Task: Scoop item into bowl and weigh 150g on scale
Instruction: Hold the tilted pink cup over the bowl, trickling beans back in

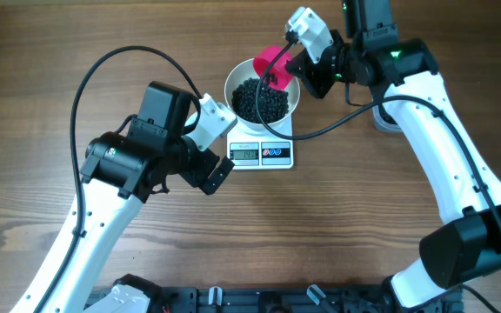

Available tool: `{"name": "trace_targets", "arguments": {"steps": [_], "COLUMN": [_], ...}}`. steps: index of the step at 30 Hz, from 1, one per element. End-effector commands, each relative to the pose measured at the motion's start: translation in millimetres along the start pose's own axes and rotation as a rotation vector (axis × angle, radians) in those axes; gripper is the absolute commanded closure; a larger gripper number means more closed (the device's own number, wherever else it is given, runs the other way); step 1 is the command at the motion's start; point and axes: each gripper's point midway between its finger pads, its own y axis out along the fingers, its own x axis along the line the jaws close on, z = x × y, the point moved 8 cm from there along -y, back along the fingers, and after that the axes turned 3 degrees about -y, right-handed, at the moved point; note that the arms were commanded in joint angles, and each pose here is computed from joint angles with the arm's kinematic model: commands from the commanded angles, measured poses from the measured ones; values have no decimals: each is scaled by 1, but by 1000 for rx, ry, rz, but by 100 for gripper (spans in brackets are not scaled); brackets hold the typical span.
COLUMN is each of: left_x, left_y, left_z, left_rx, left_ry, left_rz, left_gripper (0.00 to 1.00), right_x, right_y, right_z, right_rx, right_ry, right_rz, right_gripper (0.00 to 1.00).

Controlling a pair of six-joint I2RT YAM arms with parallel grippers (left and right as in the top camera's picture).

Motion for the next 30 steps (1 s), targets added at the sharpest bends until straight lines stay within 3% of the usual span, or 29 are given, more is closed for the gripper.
{"name": "trace_targets", "arguments": {"steps": [1,30], "left_x": [0,0], "left_y": [0,0], "left_z": [2,2], "left_rx": [-3,-3], "left_ry": [14,14], "left_rz": [10,9], "left_gripper": [0,0], "right_x": [5,5], "right_y": [-13,-13], "right_z": [-5,-4], "right_rx": [-33,-28], "right_ry": [7,59], "right_rz": [-7,-13], "right_gripper": [96,96]}}
